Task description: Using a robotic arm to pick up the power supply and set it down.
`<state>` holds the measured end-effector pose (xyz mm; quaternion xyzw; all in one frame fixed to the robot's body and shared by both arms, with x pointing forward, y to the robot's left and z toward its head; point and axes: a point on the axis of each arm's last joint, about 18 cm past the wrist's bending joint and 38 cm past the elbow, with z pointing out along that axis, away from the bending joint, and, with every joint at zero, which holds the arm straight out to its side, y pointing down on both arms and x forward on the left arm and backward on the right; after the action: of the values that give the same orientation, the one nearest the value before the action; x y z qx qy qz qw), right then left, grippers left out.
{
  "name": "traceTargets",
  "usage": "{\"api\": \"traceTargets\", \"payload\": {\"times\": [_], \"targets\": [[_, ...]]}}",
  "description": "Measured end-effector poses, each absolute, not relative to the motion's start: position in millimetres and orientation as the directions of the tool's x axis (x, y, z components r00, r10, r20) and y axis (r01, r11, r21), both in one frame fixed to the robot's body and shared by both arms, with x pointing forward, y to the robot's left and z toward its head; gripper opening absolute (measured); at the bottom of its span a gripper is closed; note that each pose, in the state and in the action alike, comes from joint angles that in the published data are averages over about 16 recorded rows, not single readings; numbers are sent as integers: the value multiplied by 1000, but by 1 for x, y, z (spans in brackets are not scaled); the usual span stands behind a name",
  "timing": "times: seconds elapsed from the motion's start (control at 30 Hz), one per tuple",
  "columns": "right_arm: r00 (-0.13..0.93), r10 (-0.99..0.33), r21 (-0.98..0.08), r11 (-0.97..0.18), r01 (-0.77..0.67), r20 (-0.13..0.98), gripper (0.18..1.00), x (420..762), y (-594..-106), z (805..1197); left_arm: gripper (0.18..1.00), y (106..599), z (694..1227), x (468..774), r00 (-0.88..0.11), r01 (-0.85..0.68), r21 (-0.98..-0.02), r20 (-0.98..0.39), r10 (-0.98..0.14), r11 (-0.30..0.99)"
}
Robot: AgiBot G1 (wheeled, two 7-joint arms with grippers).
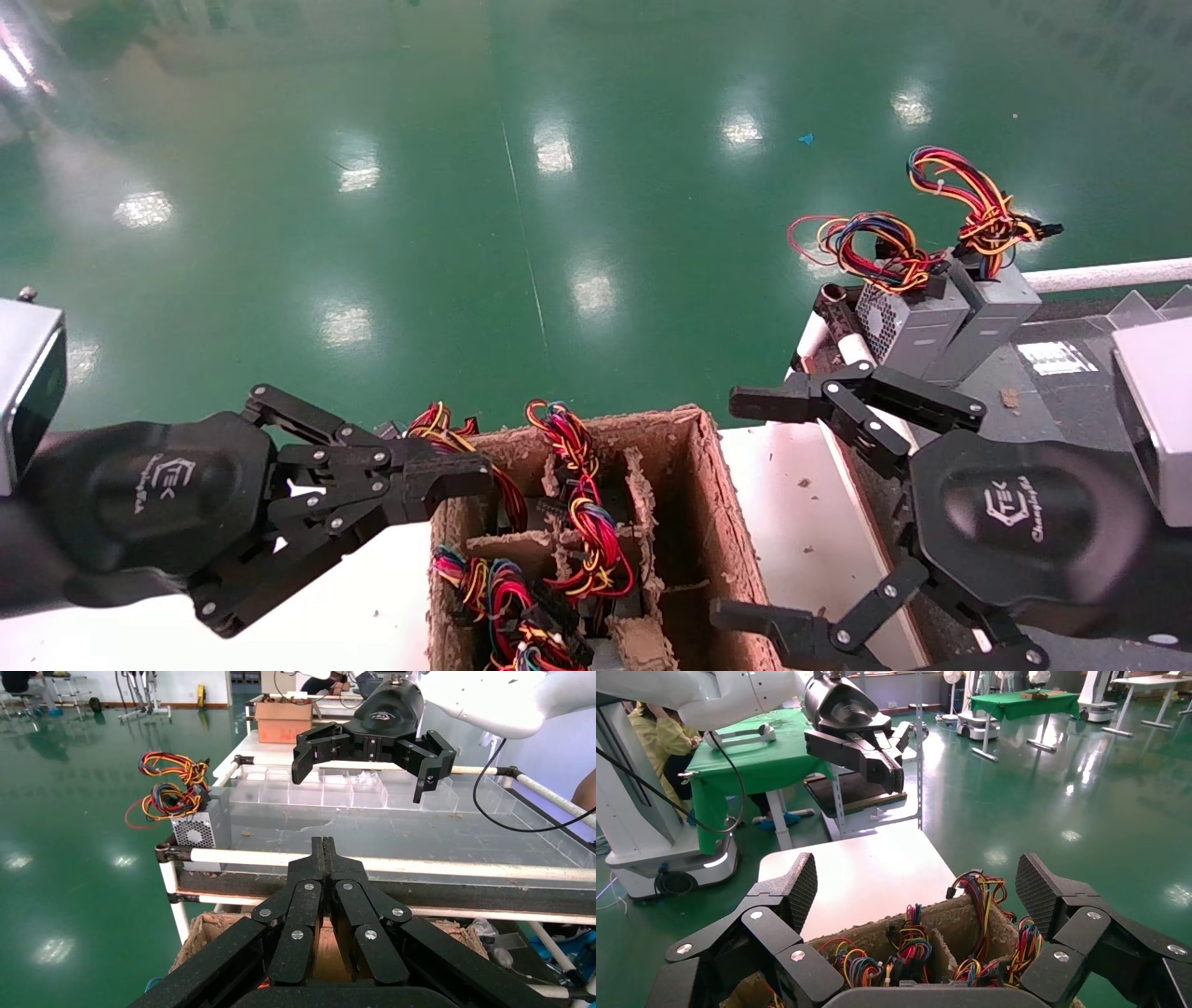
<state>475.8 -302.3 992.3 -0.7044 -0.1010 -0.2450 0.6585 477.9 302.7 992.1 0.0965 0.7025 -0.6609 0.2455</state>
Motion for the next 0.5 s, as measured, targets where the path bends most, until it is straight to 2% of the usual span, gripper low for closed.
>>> {"api": "traceTargets", "payload": {"times": [0.23,0.5], "targets": [[858,-184,-878,-118,464,479,1001,477,-302,992,198,303,992,478,-861,460,-881,-473,-189,108],[856,-194,-877,-156,455,479,1001,482,-300,986,227,303,992,478,-861,460,-881,-473,-189,108]]}}
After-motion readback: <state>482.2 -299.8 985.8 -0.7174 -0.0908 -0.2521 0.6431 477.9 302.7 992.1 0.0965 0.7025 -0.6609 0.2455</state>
